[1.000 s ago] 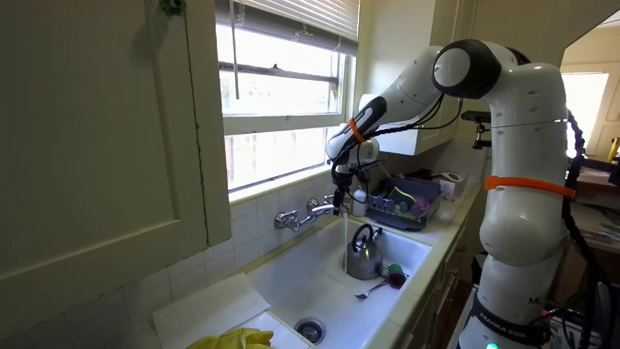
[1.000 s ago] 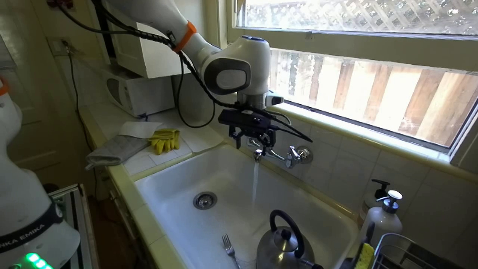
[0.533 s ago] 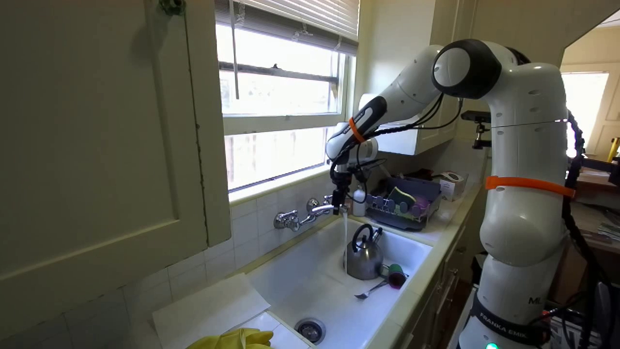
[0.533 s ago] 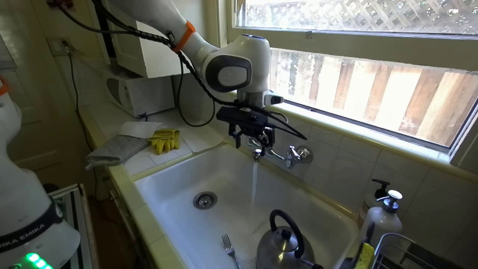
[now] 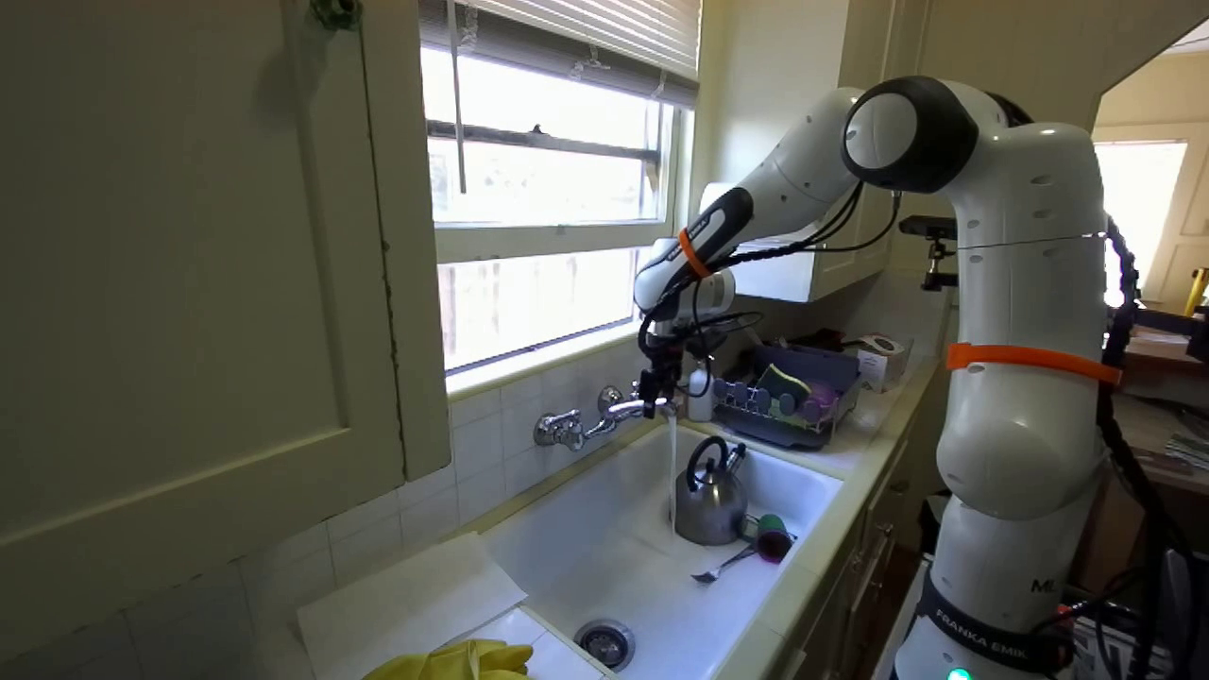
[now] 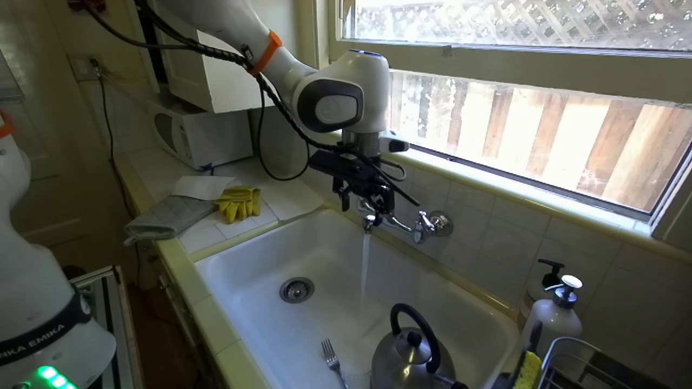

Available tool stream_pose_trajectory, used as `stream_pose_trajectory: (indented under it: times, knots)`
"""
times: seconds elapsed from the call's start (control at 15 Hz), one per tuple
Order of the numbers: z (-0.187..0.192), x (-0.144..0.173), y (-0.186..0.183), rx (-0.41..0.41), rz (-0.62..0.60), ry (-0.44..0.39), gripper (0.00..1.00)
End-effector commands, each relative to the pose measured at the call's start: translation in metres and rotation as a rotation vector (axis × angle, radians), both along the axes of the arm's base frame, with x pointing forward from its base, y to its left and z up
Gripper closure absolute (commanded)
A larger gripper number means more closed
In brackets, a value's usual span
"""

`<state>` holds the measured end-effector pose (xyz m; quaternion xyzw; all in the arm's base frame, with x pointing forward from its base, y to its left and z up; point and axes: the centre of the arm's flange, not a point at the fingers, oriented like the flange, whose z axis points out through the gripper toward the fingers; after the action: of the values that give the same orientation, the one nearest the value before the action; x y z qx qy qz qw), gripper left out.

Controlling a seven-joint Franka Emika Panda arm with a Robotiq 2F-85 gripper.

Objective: Move the tap slightly to the left and then close it

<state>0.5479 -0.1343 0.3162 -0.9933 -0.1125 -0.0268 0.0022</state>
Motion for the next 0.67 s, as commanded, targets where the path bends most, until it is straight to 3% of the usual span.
stream_pose_trajectory:
  times: [0.0,0.6]
  knots:
    - [-0.007,-0.014,0.025,0.019,-0.075,0.058,0.0]
    - [-0.009,-0.014,0.054,0.008,-0.209,0.049,0.0]
